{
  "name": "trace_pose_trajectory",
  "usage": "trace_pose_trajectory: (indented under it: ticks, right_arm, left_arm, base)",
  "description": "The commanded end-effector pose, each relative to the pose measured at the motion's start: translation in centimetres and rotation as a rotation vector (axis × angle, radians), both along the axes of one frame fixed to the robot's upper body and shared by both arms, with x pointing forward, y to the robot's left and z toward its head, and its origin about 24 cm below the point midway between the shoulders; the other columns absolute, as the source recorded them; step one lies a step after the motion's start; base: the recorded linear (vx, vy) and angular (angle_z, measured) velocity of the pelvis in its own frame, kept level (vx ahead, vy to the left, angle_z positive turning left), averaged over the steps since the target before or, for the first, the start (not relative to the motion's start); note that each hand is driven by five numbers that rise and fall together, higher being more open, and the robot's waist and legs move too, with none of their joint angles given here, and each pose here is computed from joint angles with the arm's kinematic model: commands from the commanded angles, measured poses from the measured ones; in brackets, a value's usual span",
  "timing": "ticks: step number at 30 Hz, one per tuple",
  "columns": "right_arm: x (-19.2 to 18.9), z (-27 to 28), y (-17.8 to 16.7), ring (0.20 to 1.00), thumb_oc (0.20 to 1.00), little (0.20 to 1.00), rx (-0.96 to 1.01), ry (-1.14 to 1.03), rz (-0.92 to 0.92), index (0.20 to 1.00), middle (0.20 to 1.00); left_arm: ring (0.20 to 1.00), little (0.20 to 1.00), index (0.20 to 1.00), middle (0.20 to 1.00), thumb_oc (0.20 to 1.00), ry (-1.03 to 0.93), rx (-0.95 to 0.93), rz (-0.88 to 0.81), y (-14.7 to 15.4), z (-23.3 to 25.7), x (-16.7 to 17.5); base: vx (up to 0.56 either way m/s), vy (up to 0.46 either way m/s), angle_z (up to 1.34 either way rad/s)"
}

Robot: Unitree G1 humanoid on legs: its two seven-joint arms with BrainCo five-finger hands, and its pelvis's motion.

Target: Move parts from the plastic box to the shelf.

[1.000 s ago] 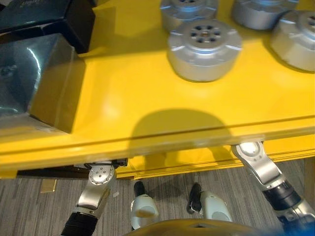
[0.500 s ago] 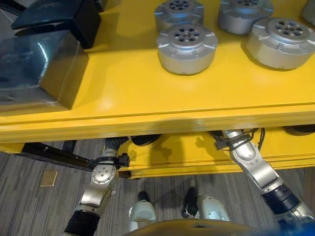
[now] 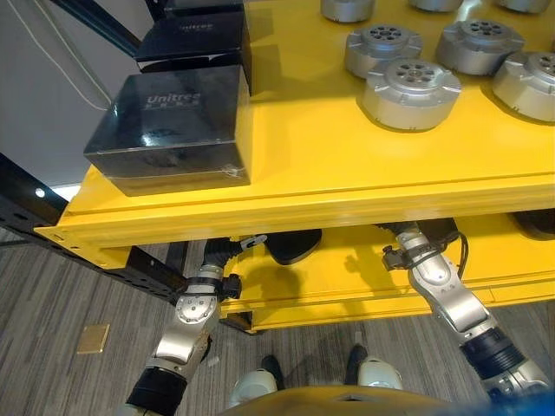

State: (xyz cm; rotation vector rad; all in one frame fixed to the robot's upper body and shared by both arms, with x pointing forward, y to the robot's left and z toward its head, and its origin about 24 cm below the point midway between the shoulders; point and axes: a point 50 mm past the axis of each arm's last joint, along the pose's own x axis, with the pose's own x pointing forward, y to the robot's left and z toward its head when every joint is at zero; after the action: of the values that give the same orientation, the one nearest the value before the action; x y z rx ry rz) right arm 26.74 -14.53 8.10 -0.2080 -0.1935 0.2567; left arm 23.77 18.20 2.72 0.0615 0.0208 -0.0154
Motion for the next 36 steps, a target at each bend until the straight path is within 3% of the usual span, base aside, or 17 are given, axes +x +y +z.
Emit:
trace_pose_trajectory:
  ticks: [1,8,14,22,28,36]
  right_arm:
    - [0.5,2.5,0.9,1.0,1.0,1.0,0.079,-0.119,0.03,1.0,1.0]
    - [0.2,3.0,2.0,1.0,1.0,1.0,0.045,-0.14,0.093,1.0,1.0]
    - [-1.4,4.6,1.7,1.0,1.0,1.0,-0.104,-0.341,0.201,1.0,1.0]
    - [-1.7,12.6,4.1,1.0,1.0,1.0,-0.308,-0.796,0.248,1.0,1.0]
    - [-2.0,15.3,5.6,1.0,1.0,1.0,-0.379,-0.907,0.311,1.0,1.0]
    - [-3.0,16.9,5.3,1.0,1.0,1.0,-0.467,-1.037,0.298,1.0,1.0]
  left_arm:
    - [1.0,1.0,1.0,1.0,1.0,-0.1,0.028,-0.01,1.0,2.5,1.1]
    - [1.0,1.0,1.0,1.0,1.0,-0.036,0.048,-0.019,1.2,1.3,0.0]
    - [1.0,1.0,1.0,1.0,1.0,-0.03,0.046,-0.022,1.9,1.2,0.1]
    - [1.0,1.0,1.0,1.0,1.0,-0.352,-0.03,0.104,3.7,7.2,0.1]
    - [1.0,1.0,1.0,1.0,1.0,-0.406,-0.095,0.138,4.0,8.4,-0.9]
    - [1.0,1.0,1.0,1.0,1.0,-0.432,-0.111,0.045,3.4,8.9,-0.6]
  base:
    - [-0.15,0.167,-0.23]
    - [-0.19,0.094,-0.32]
    - [-0.21,-0.268,0.34]
    - [-0.28,-0.34,0.0]
    - [-0.16,-0.067,-0.12]
    - [-0.09,0.215,0.03]
